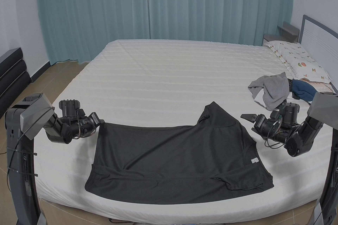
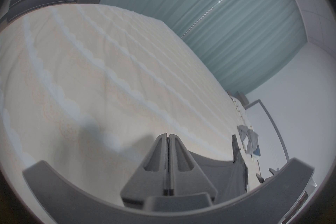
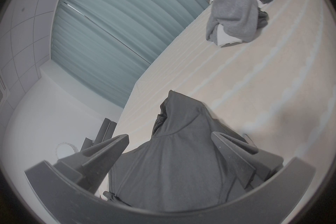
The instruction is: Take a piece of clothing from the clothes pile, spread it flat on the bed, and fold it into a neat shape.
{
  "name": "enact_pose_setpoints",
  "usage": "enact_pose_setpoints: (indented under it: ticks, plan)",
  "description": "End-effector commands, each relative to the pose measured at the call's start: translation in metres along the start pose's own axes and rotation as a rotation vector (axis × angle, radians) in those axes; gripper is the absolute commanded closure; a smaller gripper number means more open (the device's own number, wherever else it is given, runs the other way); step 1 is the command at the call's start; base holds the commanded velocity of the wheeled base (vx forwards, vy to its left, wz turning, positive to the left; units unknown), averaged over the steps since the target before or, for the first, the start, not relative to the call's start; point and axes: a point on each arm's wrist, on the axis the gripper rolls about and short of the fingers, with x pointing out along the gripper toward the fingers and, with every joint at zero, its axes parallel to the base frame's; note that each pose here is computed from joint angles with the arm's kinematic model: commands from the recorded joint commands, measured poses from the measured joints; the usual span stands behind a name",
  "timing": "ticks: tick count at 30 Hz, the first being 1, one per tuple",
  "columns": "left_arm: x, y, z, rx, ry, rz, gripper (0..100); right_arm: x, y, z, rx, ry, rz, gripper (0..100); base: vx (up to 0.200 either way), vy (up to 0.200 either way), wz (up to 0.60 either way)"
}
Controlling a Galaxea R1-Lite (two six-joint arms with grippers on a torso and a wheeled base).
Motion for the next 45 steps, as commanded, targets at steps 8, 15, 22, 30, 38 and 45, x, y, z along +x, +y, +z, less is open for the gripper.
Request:
enact_pose_setpoints:
  ticks: [8,15,22,30,38,45]
  plan:
    - [-0.012,0.004,0.000,-0.047,-0.066,0.025,100,0.078,-0.002,0.013,-0.094,0.080,-0.064,0,0.000,0.000,0.00]
    - [-0.025,0.004,0.009,-0.053,-0.093,0.034,100,0.102,-0.009,0.019,-0.104,0.076,-0.107,0,0.000,0.000,0.00]
    - [-0.023,0.006,0.007,-0.052,-0.086,0.035,100,0.116,-0.013,0.022,-0.111,0.059,-0.093,0,0.000,0.000,0.00]
    - [-0.022,0.005,0.007,-0.050,-0.084,0.027,100,0.127,-0.019,0.021,-0.115,0.053,-0.086,0,0.000,0.000,0.00]
    - [-0.021,0.006,0.006,-0.050,-0.079,0.025,100,0.133,-0.016,0.016,-0.113,0.082,-0.093,0,0.000,0.000,0.00]
    - [-0.020,0.006,0.006,-0.048,-0.076,0.024,100,0.137,-0.015,0.018,-0.107,0.088,-0.101,100,0.000,0.000,0.00]
